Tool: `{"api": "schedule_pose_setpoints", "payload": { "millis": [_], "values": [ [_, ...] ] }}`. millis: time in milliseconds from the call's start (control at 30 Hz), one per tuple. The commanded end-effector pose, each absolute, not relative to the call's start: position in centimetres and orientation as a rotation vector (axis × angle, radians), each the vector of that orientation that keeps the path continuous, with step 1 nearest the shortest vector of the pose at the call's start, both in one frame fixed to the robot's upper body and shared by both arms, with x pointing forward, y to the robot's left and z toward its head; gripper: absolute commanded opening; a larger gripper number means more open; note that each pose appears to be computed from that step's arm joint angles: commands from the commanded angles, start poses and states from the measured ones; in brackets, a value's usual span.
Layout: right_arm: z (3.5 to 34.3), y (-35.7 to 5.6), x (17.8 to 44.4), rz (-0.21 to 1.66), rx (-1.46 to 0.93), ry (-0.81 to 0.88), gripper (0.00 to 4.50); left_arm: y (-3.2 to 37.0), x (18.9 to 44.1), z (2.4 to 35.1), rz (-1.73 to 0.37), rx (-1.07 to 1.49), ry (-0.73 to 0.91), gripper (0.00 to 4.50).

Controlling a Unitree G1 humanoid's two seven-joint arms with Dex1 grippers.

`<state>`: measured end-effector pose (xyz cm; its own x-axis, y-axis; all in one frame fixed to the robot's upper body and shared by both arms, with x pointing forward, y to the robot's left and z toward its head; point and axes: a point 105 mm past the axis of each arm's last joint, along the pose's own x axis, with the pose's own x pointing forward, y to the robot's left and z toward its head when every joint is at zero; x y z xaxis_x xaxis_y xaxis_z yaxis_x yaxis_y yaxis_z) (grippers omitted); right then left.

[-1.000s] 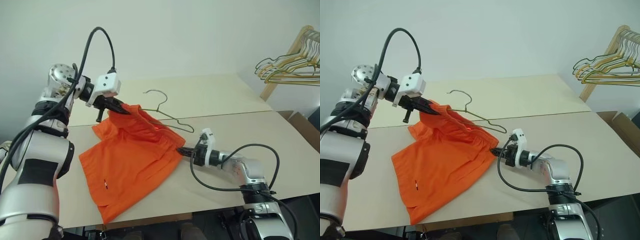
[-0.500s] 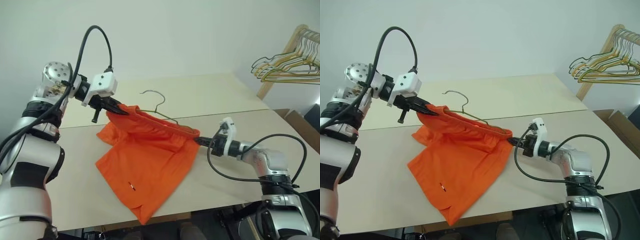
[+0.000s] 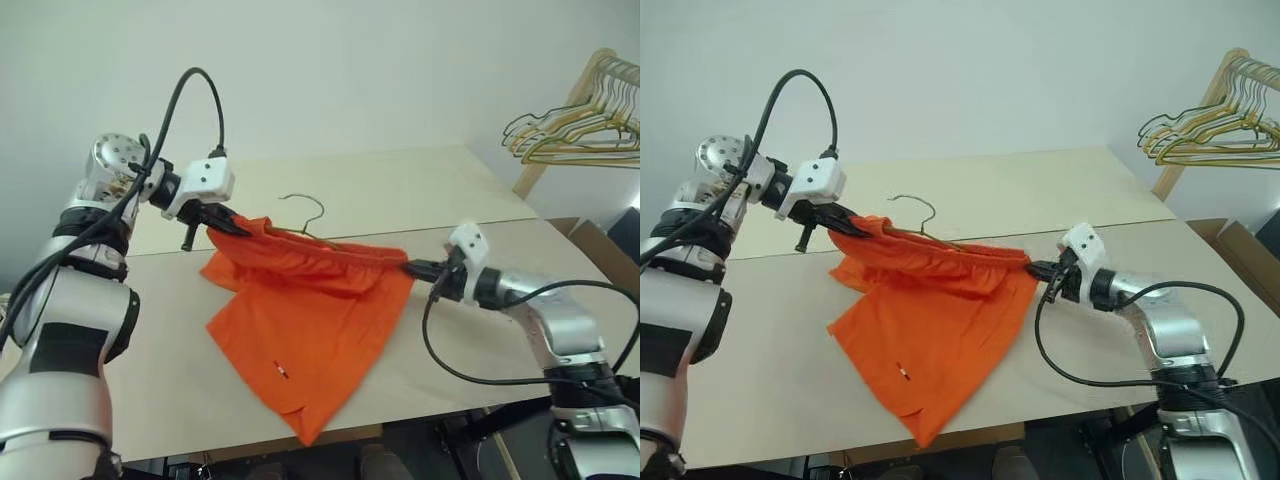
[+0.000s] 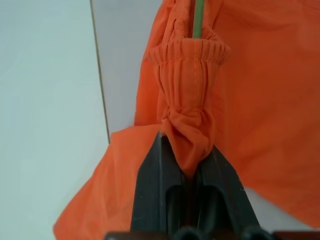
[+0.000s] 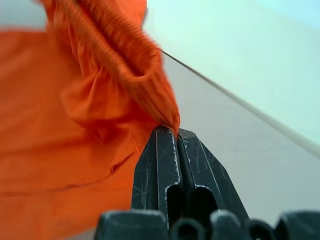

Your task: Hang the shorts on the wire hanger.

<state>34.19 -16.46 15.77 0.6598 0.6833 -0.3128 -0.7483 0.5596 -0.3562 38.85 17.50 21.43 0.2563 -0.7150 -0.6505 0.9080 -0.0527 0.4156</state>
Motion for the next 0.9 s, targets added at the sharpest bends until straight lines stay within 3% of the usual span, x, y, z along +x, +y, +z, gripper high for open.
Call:
{"api": "schedule_pose_setpoints", "payload": {
  "millis": [33, 200, 800, 900],
  "values": [
    [19.7, -14.6, 34.3, 0.868, -0.684, 0.015, 0.03, 16.6, 39.6, 22.5, -1.291, 0.940, 0.173, 0.00],
    [21.1, -13.0, 34.2, 0.918, -0.862, -0.031, 0.03, 15.8, 40.0, 22.6, -1.266, 0.917, 0.100, 0.00],
    [21.8, -10.9, 35.5, 0.921, -0.965, -0.106, 0.03, 15.1, 39.1, 22.2, -1.335, 0.844, 0.042, 0.00],
    [21.0, -11.1, 34.6, 0.985, -0.986, -0.086, 0.73, 14.7, 39.2, 22.5, -1.329, 0.816, 0.011, 0.00]
  ]
}}
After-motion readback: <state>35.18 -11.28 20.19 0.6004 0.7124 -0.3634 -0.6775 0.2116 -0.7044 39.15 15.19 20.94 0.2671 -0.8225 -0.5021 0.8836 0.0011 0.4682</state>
